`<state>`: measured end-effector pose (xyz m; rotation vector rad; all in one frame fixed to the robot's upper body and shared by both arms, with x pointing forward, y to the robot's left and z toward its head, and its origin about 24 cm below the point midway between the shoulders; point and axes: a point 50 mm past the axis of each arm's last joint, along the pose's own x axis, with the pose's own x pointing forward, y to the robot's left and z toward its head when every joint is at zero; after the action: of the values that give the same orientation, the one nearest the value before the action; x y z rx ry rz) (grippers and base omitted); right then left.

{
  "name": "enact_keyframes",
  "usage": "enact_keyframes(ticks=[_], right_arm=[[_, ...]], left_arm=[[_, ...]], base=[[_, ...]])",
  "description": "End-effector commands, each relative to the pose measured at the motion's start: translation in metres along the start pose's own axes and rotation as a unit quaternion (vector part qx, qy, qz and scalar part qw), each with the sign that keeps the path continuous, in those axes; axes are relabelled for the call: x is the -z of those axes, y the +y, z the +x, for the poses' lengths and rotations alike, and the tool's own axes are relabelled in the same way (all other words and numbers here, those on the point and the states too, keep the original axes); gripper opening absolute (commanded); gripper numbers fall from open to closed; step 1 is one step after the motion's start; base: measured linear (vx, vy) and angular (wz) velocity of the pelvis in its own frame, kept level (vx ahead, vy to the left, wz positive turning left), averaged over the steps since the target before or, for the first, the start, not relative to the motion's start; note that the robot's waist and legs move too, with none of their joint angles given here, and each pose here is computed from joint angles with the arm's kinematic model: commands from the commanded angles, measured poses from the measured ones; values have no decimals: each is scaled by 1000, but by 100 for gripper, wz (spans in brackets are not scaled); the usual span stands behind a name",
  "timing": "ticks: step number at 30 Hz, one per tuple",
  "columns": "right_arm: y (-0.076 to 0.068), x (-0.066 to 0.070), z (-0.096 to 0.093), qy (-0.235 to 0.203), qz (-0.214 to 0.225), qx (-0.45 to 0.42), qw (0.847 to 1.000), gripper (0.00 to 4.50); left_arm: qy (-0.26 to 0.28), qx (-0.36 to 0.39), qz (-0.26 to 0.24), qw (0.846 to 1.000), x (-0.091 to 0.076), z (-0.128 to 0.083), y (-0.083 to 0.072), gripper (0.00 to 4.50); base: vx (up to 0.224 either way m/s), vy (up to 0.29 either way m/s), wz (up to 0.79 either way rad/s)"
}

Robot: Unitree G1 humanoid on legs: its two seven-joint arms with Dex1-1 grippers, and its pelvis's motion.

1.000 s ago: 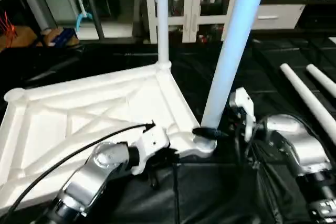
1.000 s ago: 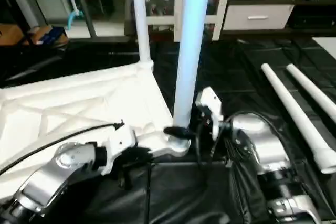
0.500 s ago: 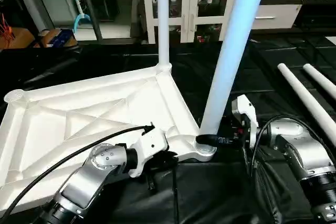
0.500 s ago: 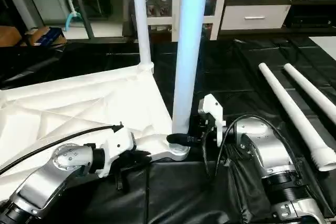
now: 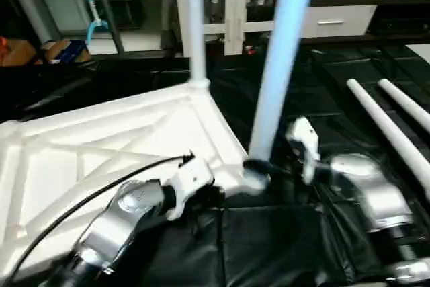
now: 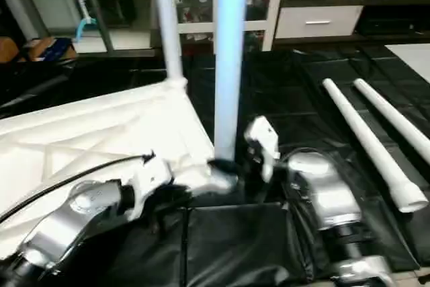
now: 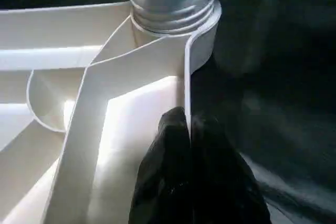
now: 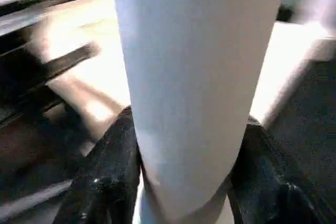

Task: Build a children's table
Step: Rotate leg to tighten

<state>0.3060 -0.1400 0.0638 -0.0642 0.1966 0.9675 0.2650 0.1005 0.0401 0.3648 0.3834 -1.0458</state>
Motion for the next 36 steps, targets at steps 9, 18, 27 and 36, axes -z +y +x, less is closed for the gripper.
enact_keyframes(ticks=[9,18,27,36], right_arm=[[0,16,40,24,43,282,958,188],[16,-10,57,-69,64,222,970,188],[4,-21,28,-78,32,84,993,306],[-5,-11,-20,-2,-19,-72,997,344]], left_arm=[[17,-165,-28,986,-18,34,24,0],[11,-154,-22,988,-20,37,22,0],[-2,23,18,1000,0,14,-7,0],[2,83,-5,997,13,-16,-14,0]], base=[[0,0,0],[0,0,0],[0,0,0],[0,0,0]])
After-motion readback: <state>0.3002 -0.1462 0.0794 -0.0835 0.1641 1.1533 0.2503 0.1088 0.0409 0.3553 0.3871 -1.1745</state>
